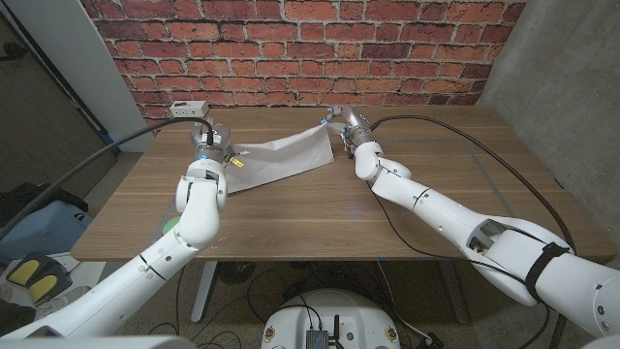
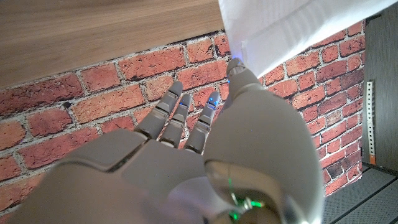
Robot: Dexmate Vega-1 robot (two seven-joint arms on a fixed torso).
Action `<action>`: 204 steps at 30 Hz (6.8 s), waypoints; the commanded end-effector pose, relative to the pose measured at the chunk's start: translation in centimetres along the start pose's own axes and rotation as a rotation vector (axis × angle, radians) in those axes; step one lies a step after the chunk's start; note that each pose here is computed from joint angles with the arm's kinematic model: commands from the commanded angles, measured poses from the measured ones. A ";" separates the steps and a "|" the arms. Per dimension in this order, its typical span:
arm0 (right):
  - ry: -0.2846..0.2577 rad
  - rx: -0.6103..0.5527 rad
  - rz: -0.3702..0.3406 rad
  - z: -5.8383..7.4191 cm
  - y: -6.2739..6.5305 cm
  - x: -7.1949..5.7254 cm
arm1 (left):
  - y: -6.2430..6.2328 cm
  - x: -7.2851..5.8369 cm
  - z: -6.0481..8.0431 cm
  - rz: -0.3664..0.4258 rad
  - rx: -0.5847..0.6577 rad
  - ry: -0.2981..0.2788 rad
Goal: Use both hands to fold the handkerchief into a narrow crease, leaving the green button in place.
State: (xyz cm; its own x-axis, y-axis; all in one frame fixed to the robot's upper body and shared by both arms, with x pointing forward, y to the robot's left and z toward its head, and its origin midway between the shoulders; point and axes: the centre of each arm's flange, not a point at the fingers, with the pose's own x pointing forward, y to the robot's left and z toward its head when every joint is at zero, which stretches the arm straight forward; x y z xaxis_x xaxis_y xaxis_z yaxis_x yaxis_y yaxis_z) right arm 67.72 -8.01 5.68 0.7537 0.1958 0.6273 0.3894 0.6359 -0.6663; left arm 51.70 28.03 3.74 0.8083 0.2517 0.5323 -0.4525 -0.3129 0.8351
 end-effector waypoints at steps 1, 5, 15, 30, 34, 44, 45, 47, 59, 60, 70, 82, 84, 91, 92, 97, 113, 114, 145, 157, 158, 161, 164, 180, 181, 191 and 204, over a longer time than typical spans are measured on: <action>-0.002 -0.021 0.028 0.3 0.7 1.1 | -1.1 1.2 0.3 -0.056 0.036 0.011; 0.001 -0.028 0.030 0.3 0.8 1.4 | -1.8 1.4 0.0 -0.080 0.042 0.027; 0.016 -0.039 0.035 0.2 0.8 2.0 | -3.1 1.7 -0.3 -0.116 0.061 0.047; 0.024 -0.052 0.047 0.2 1.1 2.4 | -3.7 2.1 -0.7 -0.120 0.082 0.075; 0.022 -0.054 0.051 0.3 1.1 2.5 | -3.7 2.1 -0.8 -0.116 0.088 0.085; 0.026 -0.052 0.067 0.4 1.2 2.9 | -4.2 2.3 -1.1 -0.106 0.121 0.122; 0.026 -0.052 0.068 0.4 1.2 2.9 | -4.3 2.3 -1.1 -0.102 0.126 0.128; 0.028 -0.052 0.070 0.4 1.2 3.0 | -4.4 2.3 -1.2 -0.096 0.127 0.142; 0.030 -0.051 0.076 0.4 1.2 3.4 | -4.8 2.8 -1.1 -0.030 0.208 0.291; 0.030 -0.051 0.076 0.4 1.2 3.4 | -4.8 2.8 -1.1 -0.031 0.209 0.293; 0.021 -0.055 0.104 0.2 1.0 2.8 | -4.8 2.4 -0.5 0.069 0.174 0.380; -0.002 -0.077 0.207 0.6 1.0 1.6 | -5.2 1.4 -0.8 -0.007 -0.120 0.254; -0.007 -0.077 0.224 0.7 1.0 1.5 | -5.3 1.2 -0.9 -0.021 -0.149 0.242; -0.023 -0.054 0.274 0.9 1.5 1.1 | -5.2 0.7 -0.9 -0.068 -0.221 0.197; -0.026 -0.052 0.278 0.9 1.5 1.1 | -5.2 0.6 -0.9 -0.071 -0.224 0.192; -0.032 -0.055 0.291 1.0 1.7 0.7 | -5.1 0.2 -0.8 -0.102 -0.253 0.153; -0.055 -0.025 0.341 1.4 2.1 -0.4 | -4.7 -0.6 -0.4 -0.275 -0.101 0.086; -0.056 -0.032 0.345 1.5 2.2 -0.5 | -4.7 -0.6 -0.4 -0.286 -0.089 0.086; -0.060 -0.025 0.444 2.1 3.9 -1.5 | -5.9 0.1 1.1 -0.391 0.096 0.066; -0.059 -0.020 0.442 1.8 3.8 -1.3 | -6.6 1.0 1.7 -0.426 0.143 0.074; -0.060 -0.021 0.443 1.8 3.8 -1.2 | -6.6 1.0 1.8 -0.426 0.148 0.073; -0.062 -0.021 0.441 1.8 3.8 -1.2 | -6.8 1.3 1.9 -0.439 0.151 0.069; -0.061 -0.022 0.439 1.8 3.8 -1.1 | -7.1 1.6 1.9 -0.460 0.153 0.055; -0.068 -0.035 0.424 2.0 3.5 -1.0 | -8.8 2.7 2.2 -0.520 0.126 0.029; -0.068 -0.036 0.423 2.0 3.4 -1.0 | -8.8 2.8 2.2 -0.520 0.120 0.030; -0.070 -0.047 0.412 1.9 3.1 -0.9 | -9.7 3.4 2.5 -0.513 0.050 -0.045; -0.072 -0.056 0.395 2.0 3.0 -0.9 | -7.4 2.8 1.2 -0.522 -0.040 -0.058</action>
State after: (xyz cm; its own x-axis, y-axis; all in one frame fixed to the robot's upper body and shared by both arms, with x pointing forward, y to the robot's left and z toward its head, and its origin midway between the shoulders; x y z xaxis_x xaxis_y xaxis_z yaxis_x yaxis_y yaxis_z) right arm 67.20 -4.75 3.79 0.8140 0.4765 0.3323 0.0908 0.4606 -0.8829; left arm 59.14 29.73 -2.29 0.9355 0.3492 0.0533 0.0164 -0.1937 0.9809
